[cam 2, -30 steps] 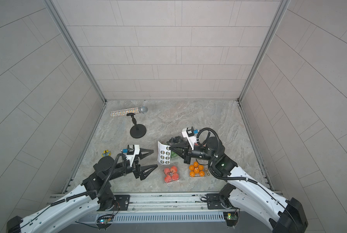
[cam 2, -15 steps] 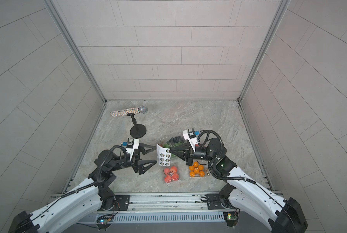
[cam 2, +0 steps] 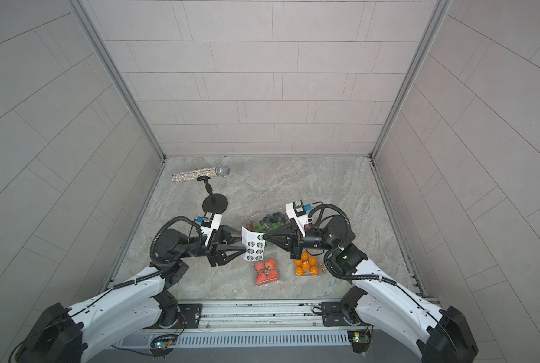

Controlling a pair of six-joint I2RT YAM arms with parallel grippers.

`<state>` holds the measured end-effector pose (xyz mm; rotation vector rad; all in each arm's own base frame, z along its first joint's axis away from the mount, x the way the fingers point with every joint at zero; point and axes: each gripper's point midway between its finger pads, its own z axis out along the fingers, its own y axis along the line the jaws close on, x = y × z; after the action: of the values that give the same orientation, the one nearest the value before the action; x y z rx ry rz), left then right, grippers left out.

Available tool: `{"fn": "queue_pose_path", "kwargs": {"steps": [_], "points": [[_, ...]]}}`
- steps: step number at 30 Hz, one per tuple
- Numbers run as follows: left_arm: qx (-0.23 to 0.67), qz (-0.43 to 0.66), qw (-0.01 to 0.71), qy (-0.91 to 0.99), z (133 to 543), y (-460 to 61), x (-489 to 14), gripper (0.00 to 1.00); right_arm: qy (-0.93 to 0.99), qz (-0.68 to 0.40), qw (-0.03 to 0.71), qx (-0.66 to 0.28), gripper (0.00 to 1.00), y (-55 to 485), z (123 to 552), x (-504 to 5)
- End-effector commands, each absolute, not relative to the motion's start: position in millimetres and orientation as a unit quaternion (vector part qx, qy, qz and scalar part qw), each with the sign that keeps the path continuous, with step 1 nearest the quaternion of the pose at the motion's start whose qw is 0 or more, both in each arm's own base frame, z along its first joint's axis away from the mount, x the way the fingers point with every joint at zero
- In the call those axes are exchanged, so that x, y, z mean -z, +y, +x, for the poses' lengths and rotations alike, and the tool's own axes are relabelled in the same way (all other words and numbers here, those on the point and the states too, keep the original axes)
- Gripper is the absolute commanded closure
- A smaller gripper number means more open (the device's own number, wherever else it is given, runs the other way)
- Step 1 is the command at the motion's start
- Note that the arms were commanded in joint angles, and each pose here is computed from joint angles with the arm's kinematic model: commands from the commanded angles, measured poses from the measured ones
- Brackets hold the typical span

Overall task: Label fruit boxes
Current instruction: Pick up the label sticker from the center of the board, then adjust the label sticker.

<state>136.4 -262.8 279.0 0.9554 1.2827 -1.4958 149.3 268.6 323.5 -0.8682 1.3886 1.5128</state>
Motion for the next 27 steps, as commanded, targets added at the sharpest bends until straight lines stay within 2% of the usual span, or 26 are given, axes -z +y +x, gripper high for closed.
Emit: {"fn": "queue_pose_path", "kwargs": {"steps": [1,4,7,14,16,17,22,23,25,26,27], "points": [[0.609,0.414,0.483,0.474,124.9,-258.7,-298.2,0.56,0.548,-0.355,0.443,-0.614,1.0,267.8,147.2,-326.4],[0.608,0.413,0.486,0.473,124.8,-257.8,-297.3,0.6,0.548,-0.355,0.443,-0.615,1.0,268.1,148.3,-326.8],[0.61,0.414,0.485,0.47,123.0,-257.1,-299.1,0.71,0.547,-0.354,0.442,-0.616,1.0,268.0,147.6,-326.4],[0.616,0.415,0.482,0.465,118.5,-255.6,-300.9,0.87,0.544,-0.353,0.438,-0.622,1.0,269.1,148.4,-325.9],[0.615,0.412,0.482,0.469,120.9,-256.2,-299.3,0.98,0.543,-0.352,0.435,-0.626,1.0,269.4,148.1,-325.8],[0.615,0.411,0.479,0.473,122.3,-257.1,-298.1,1.0,0.542,-0.351,0.435,-0.628,1.0,269.3,148.1,-326.3],[0.62,0.407,0.475,0.473,124.1,-258.6,-299.7,1.0,0.544,-0.347,0.431,-0.631,1.0,271.3,150.4,-325.6],[0.619,0.404,0.477,0.475,125.3,-258.3,-300.1,1.0,0.545,-0.347,0.431,-0.63,0.94,271.6,151.1,-324.2],[0.618,0.395,0.482,0.479,128.6,-258.1,-300.7,1.0,0.55,-0.345,0.43,-0.628,0.71,272.0,152.8,-318.3],[0.619,0.391,0.483,0.48,129.7,-258.1,-301.6,1.0,0.554,-0.342,0.43,-0.626,0.65,271.8,153.8,-313.7],[0.619,0.389,0.484,0.481,130.4,-258.1,-302.5,1.0,0.555,-0.341,0.43,-0.625,0.63,271.7,154.2,-310.7]]}}
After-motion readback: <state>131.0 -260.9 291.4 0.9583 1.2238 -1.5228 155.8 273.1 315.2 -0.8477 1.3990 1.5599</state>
